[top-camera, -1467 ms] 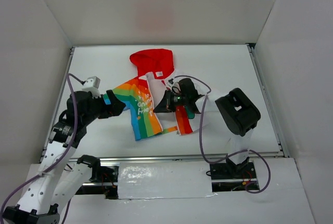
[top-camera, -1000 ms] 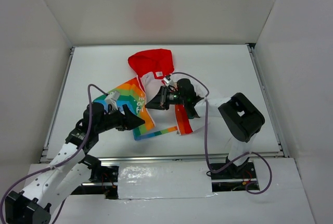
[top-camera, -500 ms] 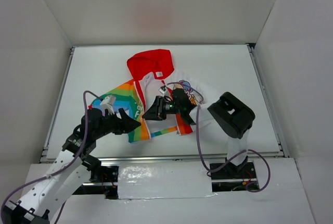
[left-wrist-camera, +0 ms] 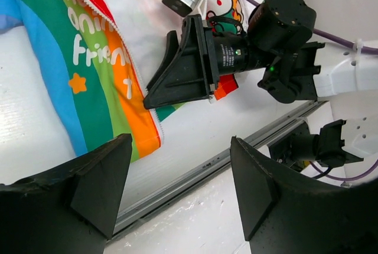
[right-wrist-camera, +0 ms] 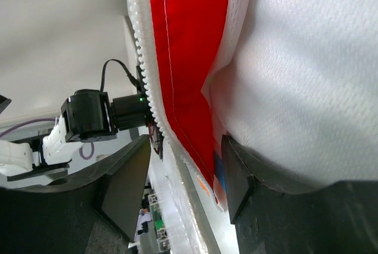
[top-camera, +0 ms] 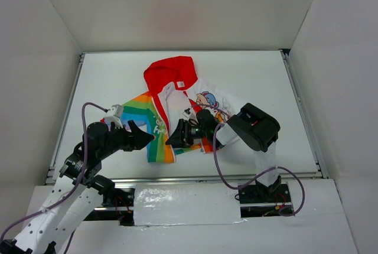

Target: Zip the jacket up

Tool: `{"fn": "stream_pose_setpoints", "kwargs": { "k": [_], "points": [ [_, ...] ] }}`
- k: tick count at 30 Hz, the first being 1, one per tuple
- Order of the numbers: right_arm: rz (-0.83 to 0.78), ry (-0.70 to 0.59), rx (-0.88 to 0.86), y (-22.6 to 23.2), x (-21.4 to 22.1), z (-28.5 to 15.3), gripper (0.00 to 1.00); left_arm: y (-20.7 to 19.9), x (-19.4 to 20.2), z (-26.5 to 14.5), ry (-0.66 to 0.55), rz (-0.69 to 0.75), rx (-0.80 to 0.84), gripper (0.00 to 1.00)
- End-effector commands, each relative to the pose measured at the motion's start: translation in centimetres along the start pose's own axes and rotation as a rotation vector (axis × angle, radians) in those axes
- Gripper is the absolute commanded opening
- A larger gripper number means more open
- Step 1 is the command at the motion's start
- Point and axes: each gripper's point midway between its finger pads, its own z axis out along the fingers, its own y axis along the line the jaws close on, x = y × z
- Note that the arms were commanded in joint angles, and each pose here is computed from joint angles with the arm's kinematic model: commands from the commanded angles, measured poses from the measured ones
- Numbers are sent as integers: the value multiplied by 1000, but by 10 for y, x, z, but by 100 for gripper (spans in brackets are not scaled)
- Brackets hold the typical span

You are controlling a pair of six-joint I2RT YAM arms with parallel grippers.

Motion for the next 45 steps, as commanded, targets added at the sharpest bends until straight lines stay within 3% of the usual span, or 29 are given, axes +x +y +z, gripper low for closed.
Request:
{"fn": "stream_pose_setpoints", "kwargs": {
  "k": [1, 7, 10, 14, 17, 22, 35, 45],
  "points": [
    [-47, -5, 7, -1, 9, -5, 59, -5, -7, -5, -26, 32, 9, 80],
    [-75, 24, 30, 4, 36, -1, 58, -4, -9, -6, -33, 37, -1, 80],
    [-72, 24, 44, 0, 39, 2, 52, -5, -9, -6, -32, 41, 6, 81],
    [-69, 15, 72, -6, 33, 7, 38, -5, -7, -4, -19, 39, 11, 81],
    [-80, 14, 70, -1, 26, 14, 17, -5, -4, -3, -8, 39, 13, 81],
    [-98, 5, 64, 11, 20, 13, 0, -5, -3, -4, -10, 40, 18, 81],
    [-219, -47, -125, 124, -2, -18, 0, -12, 27, 23, 110, -21, 155, 78],
    [-219, -39, -151, 130, -8, -11, 0, -12, 35, 27, 120, -42, 192, 56]
  ]
}}
